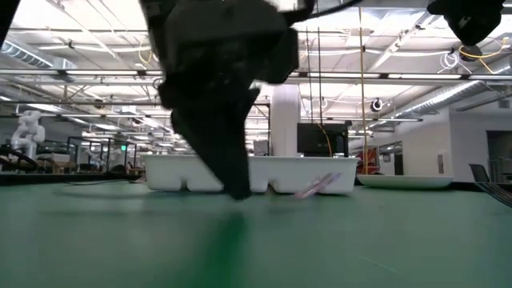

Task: Sort silverware
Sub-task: Put the blue fork into the silverware tray

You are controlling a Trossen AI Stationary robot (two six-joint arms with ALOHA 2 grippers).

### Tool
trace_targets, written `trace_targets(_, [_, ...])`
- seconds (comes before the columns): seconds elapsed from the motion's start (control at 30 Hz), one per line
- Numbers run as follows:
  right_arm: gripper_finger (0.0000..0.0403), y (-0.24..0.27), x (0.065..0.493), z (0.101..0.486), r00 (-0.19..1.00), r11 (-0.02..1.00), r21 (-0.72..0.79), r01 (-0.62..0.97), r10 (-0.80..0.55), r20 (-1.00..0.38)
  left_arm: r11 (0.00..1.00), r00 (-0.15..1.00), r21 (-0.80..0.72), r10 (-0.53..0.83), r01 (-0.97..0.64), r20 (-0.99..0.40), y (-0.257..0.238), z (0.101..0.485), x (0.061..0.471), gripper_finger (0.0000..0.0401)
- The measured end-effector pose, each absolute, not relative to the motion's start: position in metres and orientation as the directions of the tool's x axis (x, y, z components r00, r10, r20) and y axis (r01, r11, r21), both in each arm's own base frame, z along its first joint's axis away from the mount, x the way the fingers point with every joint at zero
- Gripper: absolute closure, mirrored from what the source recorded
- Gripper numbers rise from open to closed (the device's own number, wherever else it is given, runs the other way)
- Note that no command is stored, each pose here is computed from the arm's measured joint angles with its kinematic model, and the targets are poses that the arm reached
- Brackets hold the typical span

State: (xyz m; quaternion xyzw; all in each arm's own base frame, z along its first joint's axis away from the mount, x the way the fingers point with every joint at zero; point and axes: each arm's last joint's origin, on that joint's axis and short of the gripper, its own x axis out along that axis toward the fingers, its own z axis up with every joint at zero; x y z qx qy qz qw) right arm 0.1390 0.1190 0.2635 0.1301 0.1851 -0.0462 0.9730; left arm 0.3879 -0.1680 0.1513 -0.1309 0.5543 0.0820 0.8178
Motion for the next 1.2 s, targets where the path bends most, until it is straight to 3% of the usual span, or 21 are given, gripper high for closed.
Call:
trace_targets(0.33, [0.0277, 0.119, 0.139, 0.264, 0.927, 0.962, 0.236, 0.138, -0.042, -0.372, 0.911, 0.472, -0.211, -0.021, -0.355, -0.882, -0.159, 0.215, 0.418, 0.0391])
trace_targets(0.63, [0.0277, 0.119, 0.139, 0.264, 0.927, 0.962, 0.236, 0.138, -0.042, -0.372, 0.784, 0.597, -0.351, 0.031, -0.512, -0.801, -0.121, 0.261, 0.444, 0.0392])
trace_targets(0.97, [0.0277, 0.12, 0.139, 0.263, 0.923, 0.963, 0.243, 0.117, -0.016, -0.384, 0.615, 0.35, -0.136, 0.241, -0.777, -0.905, -0.029, 0.25, 0.437, 0.0392])
trace_targets(1.2, [0.0277, 0.12, 0.139, 0.263, 0.923, 0.965, 0.236, 0.113, -0.014, -0.385, 0.402, 0.28, -0.141, 0.313, -0.905, -0.908, 0.033, 0.247, 0.435, 0.0392])
